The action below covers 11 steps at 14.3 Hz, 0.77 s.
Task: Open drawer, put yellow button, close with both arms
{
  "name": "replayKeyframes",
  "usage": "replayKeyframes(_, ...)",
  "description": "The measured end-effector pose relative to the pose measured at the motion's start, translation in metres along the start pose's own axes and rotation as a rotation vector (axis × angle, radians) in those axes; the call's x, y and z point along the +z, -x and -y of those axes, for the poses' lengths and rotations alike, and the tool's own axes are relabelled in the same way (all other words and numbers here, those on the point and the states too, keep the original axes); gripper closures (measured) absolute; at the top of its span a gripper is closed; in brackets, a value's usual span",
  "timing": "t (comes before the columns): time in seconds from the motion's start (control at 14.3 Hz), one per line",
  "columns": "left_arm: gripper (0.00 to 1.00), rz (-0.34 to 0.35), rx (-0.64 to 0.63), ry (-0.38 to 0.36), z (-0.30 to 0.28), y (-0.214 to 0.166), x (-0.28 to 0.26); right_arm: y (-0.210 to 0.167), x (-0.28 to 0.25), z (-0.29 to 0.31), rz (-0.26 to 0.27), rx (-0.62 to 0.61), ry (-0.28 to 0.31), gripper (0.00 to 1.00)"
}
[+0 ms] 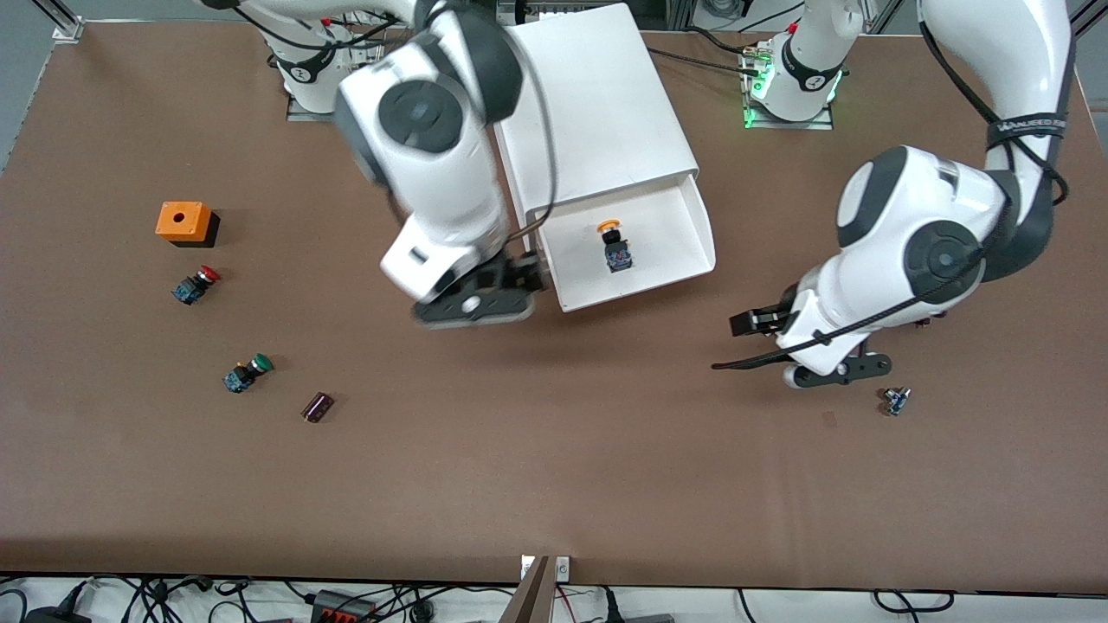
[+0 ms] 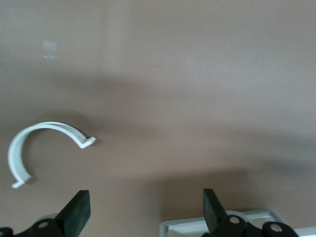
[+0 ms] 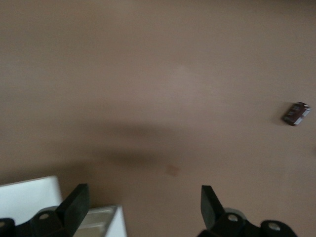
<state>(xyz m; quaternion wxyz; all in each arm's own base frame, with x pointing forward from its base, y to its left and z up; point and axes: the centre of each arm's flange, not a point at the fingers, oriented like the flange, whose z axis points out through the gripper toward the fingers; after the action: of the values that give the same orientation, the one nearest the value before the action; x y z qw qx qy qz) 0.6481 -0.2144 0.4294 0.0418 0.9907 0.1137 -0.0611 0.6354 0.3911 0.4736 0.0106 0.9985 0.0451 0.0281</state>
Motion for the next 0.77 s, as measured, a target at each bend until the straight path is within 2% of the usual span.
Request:
replayKeyframes(0.14, 0.0, -0.025, -0.025, 0.018, -0.031, 0.013, 0.007, -0.024, 0.025, -0.076, 0.056, 0.011, 0.035, 0.0)
replayKeyframes(0.28, 0.0, -0.037, -0.038, 0.035, -0.059, 0.023, 0.023, -0.039, 0.03, -0.166, 0.088, 0.029, 0.042, 0.0)
replayKeyframes(0.49, 0.0, -0.04, -0.065, 0.052, -0.084, 0.03, 0.047, -0.045, 0.001, -0.272, 0.075, 0.063, 0.031, 0.0)
replayKeyframes(0.77, 0.0, -0.011, -0.06, 0.035, -0.105, 0.046, 0.074, -0.034, -0.033, -0.344, 0.06, 0.079, 0.026, 0.0)
